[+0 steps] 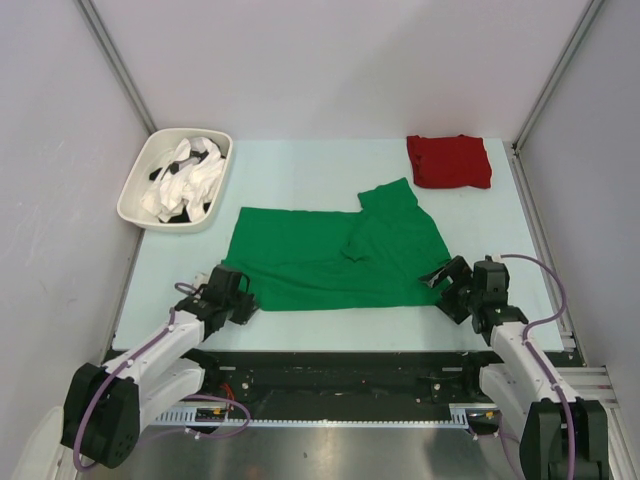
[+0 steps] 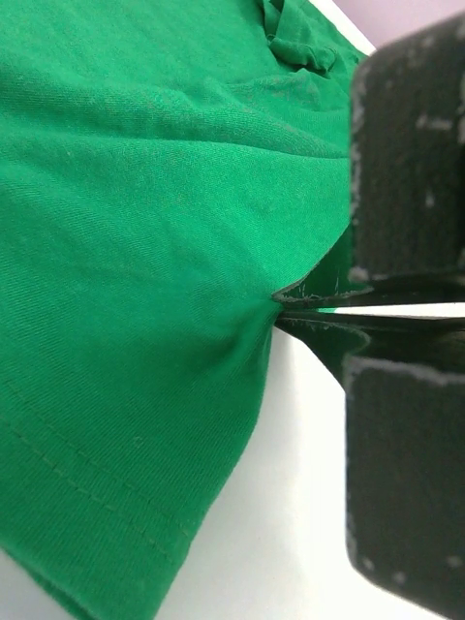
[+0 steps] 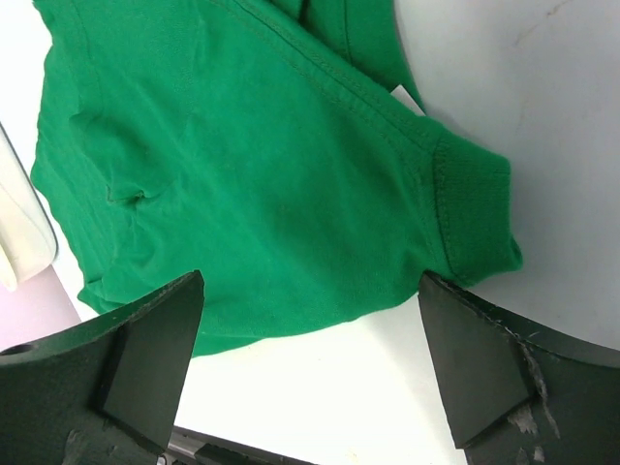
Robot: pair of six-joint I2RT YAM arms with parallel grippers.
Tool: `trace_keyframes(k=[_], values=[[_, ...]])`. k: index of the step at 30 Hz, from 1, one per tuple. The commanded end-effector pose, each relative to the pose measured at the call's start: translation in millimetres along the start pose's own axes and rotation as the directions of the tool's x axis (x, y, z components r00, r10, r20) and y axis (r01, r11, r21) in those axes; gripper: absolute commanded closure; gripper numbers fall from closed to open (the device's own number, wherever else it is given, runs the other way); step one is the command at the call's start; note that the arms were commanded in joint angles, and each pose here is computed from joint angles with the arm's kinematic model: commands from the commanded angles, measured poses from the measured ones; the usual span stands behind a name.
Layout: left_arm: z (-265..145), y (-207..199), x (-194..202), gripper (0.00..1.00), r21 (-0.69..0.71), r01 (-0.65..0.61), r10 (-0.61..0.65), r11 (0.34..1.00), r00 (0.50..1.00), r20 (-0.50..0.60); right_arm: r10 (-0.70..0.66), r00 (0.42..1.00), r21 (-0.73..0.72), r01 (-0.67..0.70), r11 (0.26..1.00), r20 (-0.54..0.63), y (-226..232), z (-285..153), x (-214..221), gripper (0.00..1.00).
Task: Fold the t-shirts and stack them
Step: Fold the tshirt
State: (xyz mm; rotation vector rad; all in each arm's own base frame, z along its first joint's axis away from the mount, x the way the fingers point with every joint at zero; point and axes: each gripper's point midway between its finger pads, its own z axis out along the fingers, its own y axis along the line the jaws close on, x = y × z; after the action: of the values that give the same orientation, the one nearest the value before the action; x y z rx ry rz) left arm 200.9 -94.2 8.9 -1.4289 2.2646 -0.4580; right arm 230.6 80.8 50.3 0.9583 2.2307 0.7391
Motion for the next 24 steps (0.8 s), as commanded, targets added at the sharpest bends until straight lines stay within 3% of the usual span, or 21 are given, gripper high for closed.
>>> trace_keyframes(k=[1,6,18,24], values=[[3.6,38.7,-4.4,1.00,-0.126,-0.046,0.050,0.991,0.998,0.024,-0.001,1.000,-0.048,0.000,0.999,-0.023,7.6,5.0,1.8,0.05],[-3.4,31.3,-6.3,1.00,-0.092,-0.054,0.057,0.994,0.998,0.029,0.003,0.999,-0.014,-0.004,1.000,-0.048,-1.9,4.6,8.6,0.14],[-12.2,19.1,-15.2,1.00,-0.059,-0.083,0.087,0.995,0.995,0.054,-0.018,0.998,0.018,0.019,1.000,-0.056,-9.0,-19.9,17.4,0.11],[-9.1,17.9,-15.8,1.00,-0.057,-0.084,0.086,0.995,0.995,0.047,0.006,0.997,0.038,-0.003,0.999,-0.076,-18.5,-11.9,23.7,0.12]])
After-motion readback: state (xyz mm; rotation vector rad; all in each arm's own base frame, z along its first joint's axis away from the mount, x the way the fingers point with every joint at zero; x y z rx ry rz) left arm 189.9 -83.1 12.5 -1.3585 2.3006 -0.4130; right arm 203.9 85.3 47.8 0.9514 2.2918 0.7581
